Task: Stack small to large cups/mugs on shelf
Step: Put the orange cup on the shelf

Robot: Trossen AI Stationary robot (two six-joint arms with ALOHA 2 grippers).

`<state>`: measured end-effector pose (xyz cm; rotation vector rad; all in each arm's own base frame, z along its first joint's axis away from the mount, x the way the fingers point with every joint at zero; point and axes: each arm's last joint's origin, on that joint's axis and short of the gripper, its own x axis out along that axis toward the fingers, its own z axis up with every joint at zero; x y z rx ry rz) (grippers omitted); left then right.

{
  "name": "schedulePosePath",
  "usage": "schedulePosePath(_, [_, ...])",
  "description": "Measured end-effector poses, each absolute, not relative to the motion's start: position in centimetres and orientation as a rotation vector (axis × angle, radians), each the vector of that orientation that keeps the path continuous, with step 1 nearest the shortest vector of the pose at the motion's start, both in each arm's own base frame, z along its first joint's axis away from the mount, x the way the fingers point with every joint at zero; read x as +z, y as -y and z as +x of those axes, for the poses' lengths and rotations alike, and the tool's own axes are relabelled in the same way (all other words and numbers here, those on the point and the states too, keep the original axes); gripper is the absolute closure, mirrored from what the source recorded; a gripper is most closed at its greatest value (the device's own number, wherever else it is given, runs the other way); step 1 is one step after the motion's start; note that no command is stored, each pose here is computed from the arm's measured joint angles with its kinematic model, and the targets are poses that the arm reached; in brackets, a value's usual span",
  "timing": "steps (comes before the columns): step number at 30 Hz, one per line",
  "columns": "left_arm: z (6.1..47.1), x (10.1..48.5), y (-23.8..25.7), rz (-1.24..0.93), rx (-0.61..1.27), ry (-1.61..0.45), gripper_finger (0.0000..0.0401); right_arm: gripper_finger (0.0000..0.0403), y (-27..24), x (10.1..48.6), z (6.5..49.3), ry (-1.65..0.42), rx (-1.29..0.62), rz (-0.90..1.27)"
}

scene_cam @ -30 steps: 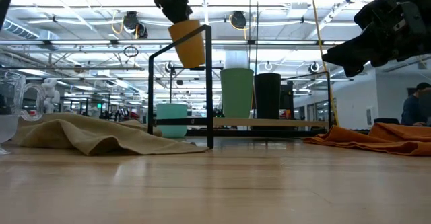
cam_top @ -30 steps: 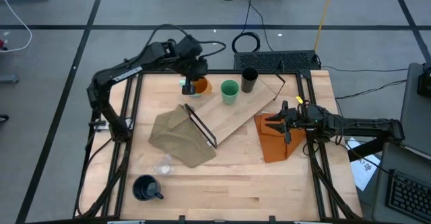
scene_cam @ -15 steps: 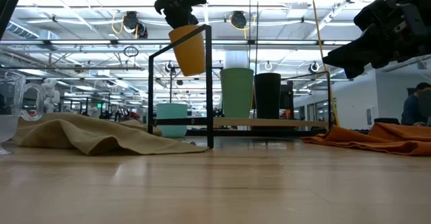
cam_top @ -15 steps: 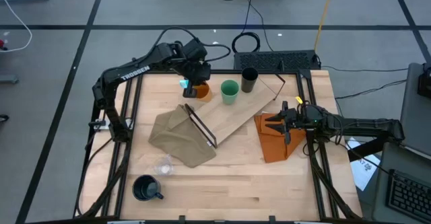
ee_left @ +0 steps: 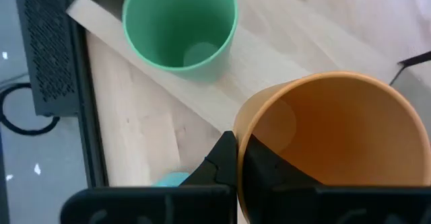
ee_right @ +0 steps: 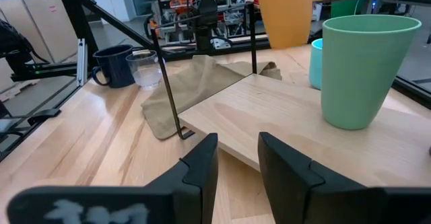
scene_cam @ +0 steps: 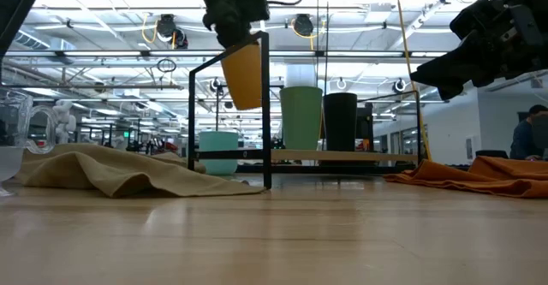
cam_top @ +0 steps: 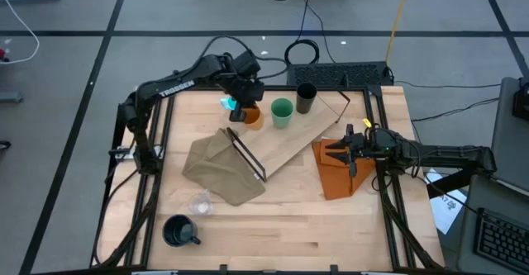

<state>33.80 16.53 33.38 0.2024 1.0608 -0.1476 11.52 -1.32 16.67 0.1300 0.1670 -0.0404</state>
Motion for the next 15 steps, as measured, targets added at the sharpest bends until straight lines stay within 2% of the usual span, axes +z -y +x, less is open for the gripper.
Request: schedulePosePath(15, [35.4, 30.5, -16.9, 0.171, -0.204, -1.13, 0.0399, 0.0307, 1.3, 16.6, 11.5, -0.168, -0.04, 0.132])
